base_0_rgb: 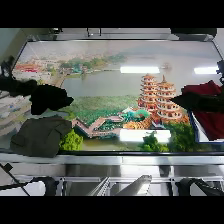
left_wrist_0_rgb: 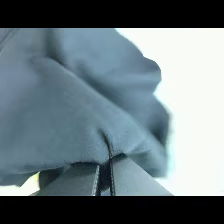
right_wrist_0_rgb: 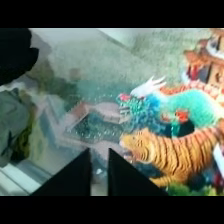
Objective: Fold the shirts.
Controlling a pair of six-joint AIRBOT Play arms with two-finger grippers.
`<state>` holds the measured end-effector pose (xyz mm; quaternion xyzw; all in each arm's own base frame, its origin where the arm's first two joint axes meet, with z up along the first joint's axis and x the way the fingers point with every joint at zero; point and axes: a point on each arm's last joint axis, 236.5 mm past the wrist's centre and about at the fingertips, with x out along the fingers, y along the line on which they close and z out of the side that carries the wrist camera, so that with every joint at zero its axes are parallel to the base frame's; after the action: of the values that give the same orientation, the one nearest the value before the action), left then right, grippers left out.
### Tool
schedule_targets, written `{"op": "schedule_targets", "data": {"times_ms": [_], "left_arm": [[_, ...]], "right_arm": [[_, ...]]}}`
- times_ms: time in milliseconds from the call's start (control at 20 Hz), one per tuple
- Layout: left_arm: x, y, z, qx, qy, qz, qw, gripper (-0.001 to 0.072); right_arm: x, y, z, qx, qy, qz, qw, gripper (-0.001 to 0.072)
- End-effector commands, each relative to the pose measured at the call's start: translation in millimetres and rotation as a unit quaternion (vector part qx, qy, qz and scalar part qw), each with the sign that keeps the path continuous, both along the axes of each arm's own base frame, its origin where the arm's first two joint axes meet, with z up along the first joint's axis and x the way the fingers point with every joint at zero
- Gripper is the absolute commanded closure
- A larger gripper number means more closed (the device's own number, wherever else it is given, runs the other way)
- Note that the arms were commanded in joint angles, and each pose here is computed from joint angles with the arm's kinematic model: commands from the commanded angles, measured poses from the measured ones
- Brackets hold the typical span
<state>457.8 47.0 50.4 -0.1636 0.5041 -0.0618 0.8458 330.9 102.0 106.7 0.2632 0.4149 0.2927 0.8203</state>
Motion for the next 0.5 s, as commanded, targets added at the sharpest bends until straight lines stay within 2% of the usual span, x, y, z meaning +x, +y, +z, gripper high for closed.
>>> {"op": "schedule_targets", "data": {"times_ms": [0, 100, 250, 450], "left_arm": [[-1, -115, 153, -0.163, -0.145, -0.121, 0.968, 0.0687], [-24, -174, 207, -0.214, -0.179, -0.194, 0.94, 0.0687], [-64, -256, 232, -0.232, -0.18, -0.299, 0.908, 0.0687], [-87, -327, 281, -0.25, -0.247, -0.346, 0.87, 0.0687]], "right_arm": [[-13, 9, 5, 0.012, 0.008, 0.026, 1.0, 0.0628], [-18, 11, 11, 0.009, -0.001, 0.03, 1.0, 0.0628], [-25, 13, 28, -0.002, -0.032, 0.03, 0.999, 0.0628], [-33, 6, 50, -0.017, -0.074, 0.013, 0.997, 0.0628]]}}
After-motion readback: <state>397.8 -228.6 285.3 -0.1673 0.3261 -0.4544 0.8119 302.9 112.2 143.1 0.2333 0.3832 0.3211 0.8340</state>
